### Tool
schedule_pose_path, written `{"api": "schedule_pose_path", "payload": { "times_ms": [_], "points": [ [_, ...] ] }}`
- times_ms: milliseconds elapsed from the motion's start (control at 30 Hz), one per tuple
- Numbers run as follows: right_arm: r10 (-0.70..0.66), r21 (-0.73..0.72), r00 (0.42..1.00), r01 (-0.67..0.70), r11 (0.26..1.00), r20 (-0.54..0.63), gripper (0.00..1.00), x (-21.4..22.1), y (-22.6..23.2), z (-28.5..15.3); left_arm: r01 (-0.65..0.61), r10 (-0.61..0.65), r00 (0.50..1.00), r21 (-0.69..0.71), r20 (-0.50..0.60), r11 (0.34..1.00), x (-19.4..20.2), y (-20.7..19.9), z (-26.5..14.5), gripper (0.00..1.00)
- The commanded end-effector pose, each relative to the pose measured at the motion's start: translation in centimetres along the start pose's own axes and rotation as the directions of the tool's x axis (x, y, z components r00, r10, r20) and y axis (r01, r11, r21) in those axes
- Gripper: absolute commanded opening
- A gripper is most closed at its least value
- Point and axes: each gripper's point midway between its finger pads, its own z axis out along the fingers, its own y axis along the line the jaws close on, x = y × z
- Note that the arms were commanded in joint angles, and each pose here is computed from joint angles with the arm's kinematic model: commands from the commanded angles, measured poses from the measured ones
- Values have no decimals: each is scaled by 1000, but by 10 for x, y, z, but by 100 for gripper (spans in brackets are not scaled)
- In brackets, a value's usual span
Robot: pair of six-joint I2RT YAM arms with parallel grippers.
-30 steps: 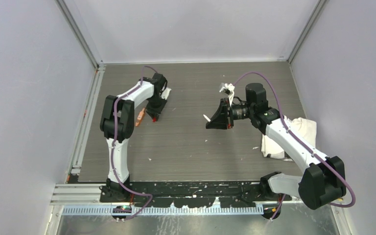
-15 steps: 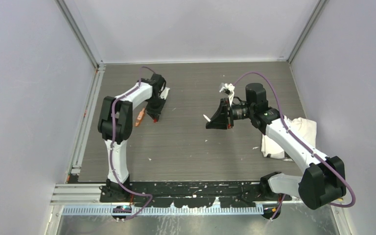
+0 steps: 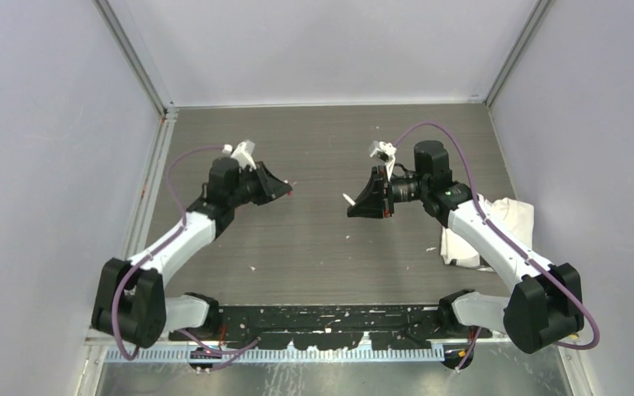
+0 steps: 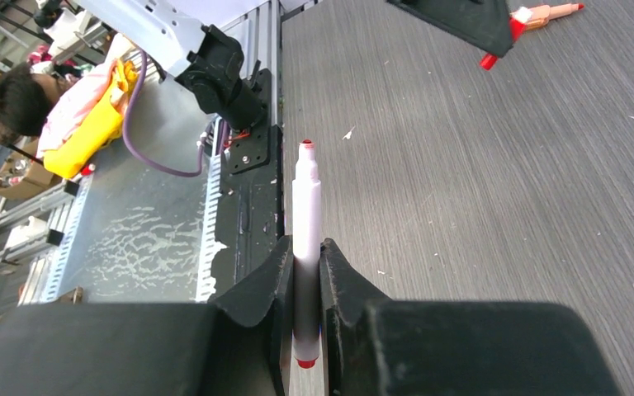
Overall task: Insert the pens into the pen caps
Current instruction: Pick up the pen cap from the center of the board.
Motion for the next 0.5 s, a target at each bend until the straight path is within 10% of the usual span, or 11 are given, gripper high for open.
{"api": "schedule_pose_path", "payload": {
  "times_ms": [0, 467],
  "points": [
    [-68, 10, 997, 68, 998, 39, 1, -10, 6, 0, 185, -292, 930, 404, 222, 896, -36, -76, -31, 1],
    [22, 80, 986, -36, 996, 166, 1, -23, -3, 16, 89, -441, 734, 571, 517, 816, -17, -145, -98, 1]
  ]
}}
